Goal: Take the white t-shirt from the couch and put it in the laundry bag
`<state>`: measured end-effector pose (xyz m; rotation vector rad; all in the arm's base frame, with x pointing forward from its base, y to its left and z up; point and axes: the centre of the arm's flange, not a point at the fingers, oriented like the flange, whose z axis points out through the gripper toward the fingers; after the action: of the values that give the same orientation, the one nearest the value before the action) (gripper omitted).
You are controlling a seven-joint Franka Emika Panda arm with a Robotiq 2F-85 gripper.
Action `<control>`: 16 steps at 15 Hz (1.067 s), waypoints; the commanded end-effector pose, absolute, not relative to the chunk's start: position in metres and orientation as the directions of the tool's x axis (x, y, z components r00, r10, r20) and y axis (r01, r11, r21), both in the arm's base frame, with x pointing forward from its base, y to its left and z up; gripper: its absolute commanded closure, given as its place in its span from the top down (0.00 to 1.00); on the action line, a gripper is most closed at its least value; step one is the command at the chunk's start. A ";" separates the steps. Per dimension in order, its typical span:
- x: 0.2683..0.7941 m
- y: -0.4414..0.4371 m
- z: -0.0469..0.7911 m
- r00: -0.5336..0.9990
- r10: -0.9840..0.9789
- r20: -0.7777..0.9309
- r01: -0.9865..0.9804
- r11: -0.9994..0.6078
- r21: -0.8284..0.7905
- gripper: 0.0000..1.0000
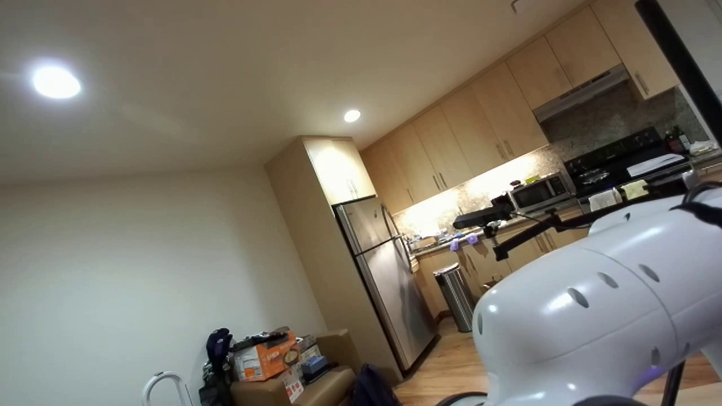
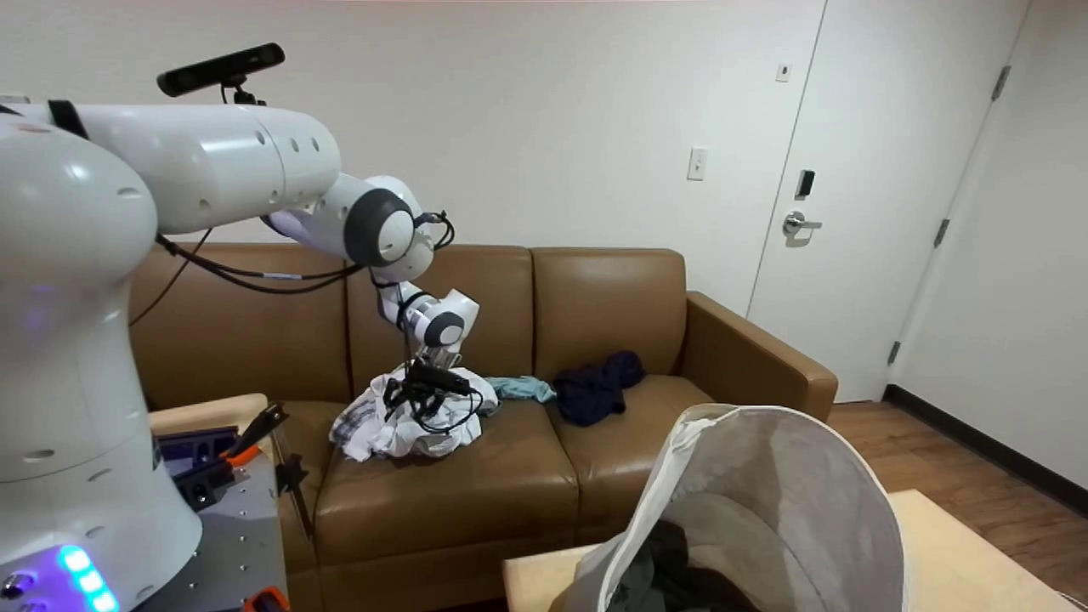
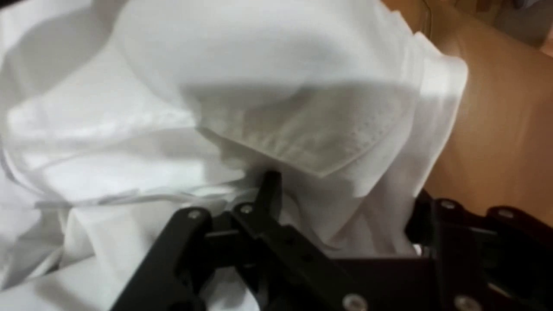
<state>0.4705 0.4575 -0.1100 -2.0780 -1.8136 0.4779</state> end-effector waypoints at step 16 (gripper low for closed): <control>0.574 0.369 0.010 0.544 0.839 -0.031 0.773 -0.515 -0.372 0.08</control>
<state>0.5594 0.3982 -0.0558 -2.3265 -1.3903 0.4104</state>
